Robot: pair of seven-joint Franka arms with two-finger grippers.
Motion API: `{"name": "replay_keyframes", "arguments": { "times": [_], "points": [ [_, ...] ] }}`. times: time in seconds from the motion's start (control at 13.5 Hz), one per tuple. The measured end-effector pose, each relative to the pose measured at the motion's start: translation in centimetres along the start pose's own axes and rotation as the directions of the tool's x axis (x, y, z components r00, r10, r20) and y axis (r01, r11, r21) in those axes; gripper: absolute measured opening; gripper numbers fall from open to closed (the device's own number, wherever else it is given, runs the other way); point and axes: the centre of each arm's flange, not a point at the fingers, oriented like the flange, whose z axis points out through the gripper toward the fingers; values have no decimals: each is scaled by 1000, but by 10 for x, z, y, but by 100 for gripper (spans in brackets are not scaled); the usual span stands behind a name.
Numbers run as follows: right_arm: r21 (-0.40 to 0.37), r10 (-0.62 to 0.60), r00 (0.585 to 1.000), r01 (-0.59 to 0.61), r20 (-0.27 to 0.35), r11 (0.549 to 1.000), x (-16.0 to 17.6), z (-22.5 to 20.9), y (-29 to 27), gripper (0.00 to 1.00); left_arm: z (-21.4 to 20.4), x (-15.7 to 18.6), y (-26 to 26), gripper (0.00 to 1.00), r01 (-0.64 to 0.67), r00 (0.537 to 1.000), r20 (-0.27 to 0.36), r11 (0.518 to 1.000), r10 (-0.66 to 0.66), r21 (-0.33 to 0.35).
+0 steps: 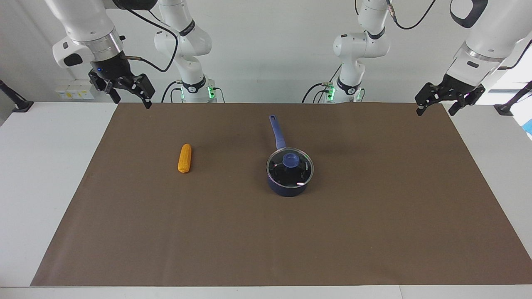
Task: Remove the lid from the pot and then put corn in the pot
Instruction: 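Move the left gripper toward the glass lid on the black pot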
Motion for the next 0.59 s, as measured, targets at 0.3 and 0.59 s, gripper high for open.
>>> {"name": "replay_keyframes", "arguments": {
  "times": [0.3,0.59],
  "points": [
    [0,0,1000,0,0,1000,0,0,0,100,-1,-1,0,100,1,1000,0,1000,-1,0],
    [0,0,1000,0,0,1000,0,0,0,100,13,-3,4,100,-8,1000,23,1000,8,-2]
  ]
}}
